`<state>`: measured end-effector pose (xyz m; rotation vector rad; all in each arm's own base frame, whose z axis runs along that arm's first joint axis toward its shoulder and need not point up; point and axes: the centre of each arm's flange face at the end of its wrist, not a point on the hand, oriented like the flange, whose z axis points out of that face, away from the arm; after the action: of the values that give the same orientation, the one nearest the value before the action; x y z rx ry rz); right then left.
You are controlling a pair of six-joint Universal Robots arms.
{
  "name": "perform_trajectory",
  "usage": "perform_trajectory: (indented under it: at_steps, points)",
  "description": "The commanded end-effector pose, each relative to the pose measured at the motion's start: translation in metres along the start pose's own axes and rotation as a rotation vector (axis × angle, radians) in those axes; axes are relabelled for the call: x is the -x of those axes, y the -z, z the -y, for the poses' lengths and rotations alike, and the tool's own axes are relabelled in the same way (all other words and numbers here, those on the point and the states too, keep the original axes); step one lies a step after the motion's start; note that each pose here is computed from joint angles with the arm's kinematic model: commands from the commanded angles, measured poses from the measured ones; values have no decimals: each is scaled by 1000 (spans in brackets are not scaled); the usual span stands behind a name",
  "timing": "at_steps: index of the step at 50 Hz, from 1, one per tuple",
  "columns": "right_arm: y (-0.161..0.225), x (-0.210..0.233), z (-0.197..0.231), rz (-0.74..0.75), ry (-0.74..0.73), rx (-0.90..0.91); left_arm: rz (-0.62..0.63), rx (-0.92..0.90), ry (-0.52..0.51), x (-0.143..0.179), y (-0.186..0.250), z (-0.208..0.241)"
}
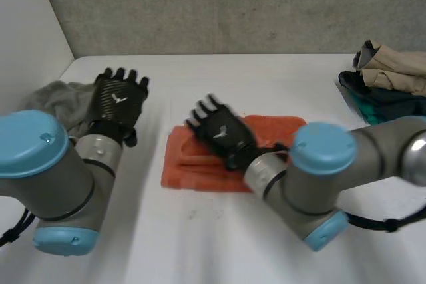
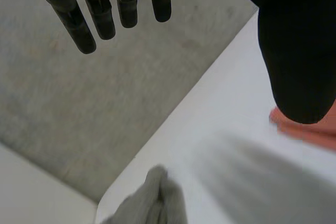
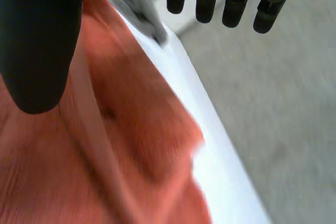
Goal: Fold the laundry.
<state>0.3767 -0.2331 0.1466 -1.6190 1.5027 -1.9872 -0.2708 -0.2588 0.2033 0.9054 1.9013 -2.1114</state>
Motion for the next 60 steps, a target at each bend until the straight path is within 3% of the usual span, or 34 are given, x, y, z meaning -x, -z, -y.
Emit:
perform_trajectory:
  at_steps: [1,6,13,24,33,38,45,52,60]
  points:
    - [42,-51,-32,-93,-351,248,-109,-107,27,-33,2,28]
    - [60,-52,-58,-115,-396,358,-243,-163,79,-72,-1,39]
    - [73,-42,-69,-99,-384,419,-341,-96,72,-107,-7,24]
    - [75,-43,-74,-165,-360,458,-345,-46,53,-134,-35,-3]
    - [75,-50,-79,-222,-324,473,76,119,58,-66,-80,-30]
    - [78,-53,-83,-254,-249,524,17,154,42,-71,-63,-33]
    - [79,-55,-86,-254,-176,555,-62,109,54,-62,-23,-2]
    - [85,-71,-97,-279,-87,609,-53,81,65,-42,5,18]
    - [86,-116,-78,-354,235,605,-37,68,70,-24,31,25]
